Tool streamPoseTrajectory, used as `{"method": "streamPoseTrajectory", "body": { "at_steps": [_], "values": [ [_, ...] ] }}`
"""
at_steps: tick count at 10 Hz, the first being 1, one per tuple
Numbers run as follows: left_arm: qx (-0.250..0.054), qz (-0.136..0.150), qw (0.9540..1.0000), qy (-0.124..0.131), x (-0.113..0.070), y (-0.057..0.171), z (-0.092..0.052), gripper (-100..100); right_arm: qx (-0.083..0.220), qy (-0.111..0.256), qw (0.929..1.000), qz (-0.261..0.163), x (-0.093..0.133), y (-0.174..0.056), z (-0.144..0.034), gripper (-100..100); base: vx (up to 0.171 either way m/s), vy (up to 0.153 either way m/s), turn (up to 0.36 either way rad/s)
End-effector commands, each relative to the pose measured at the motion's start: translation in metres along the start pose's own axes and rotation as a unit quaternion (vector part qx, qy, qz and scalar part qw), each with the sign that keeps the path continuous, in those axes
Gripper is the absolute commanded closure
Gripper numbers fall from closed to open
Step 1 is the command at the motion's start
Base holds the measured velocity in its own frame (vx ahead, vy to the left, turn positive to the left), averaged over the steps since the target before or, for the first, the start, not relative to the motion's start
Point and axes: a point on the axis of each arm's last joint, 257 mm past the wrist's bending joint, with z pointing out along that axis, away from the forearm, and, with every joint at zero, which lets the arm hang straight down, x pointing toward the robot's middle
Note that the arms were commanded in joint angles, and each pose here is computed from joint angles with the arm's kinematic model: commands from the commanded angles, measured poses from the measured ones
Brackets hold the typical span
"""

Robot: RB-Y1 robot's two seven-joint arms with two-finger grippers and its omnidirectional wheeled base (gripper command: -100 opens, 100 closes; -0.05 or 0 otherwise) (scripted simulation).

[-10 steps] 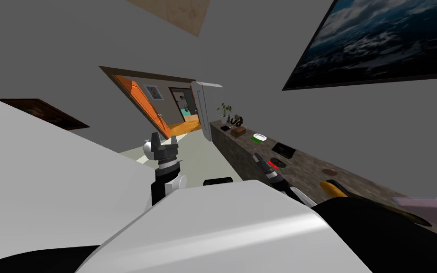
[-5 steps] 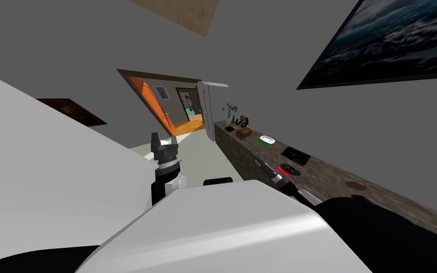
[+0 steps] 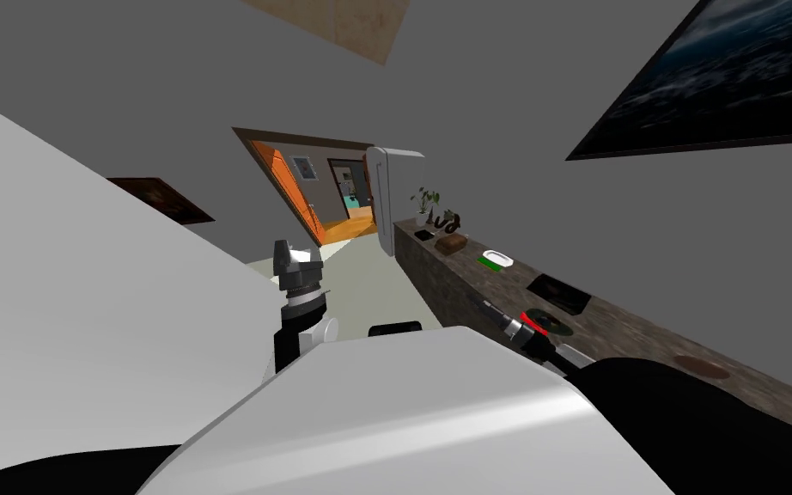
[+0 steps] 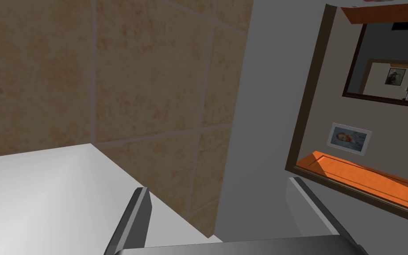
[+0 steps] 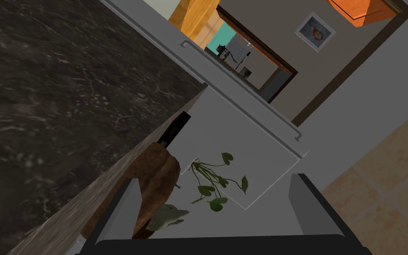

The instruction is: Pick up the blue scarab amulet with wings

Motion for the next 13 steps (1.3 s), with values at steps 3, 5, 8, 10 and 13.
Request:
{"method": "streamPoseTrajectory", "body": {
  "at_steps": [3, 5, 8, 10, 13],
  "values": [
    [0.000, 0.000, 1.0000, 0.000, 0.000, 0.000, 0.000, 0, 0.040, 0.068, 0.9961, -0.039, 0.009, -0.033, -0.025, -100, 0.044, 0.032, 0.113],
    [0.000, 0.000, 1.0000, 0.000, 0.000, 0.000, 0.000, 0, 0.041, 0.079, 0.9947, -0.051, 0.004, -0.033, -0.026, -100, 0.030, 0.018, 0.024],
    [0.000, 0.000, 1.0000, 0.000, 0.000, 0.000, 0.000, 0, 0.076, 0.141, 0.9834, -0.085, 0.007, -0.060, -0.052, -100, 0.035, 0.016, 0.096],
    [0.000, 0.000, 1.0000, 0.000, 0.000, 0.000, 0.000, 0, 0.093, 0.174, 0.9746, -0.106, 0.004, -0.073, -0.066, -100, 0.028, 0.012, 0.077],
    [0.000, 0.000, 1.0000, 0.000, 0.000, 0.000, 0.000, 0, 0.111, 0.217, 0.9603, -0.137, -0.006, -0.085, -0.080, -100, 0.025, 0.003, 0.056]
  ]
}}
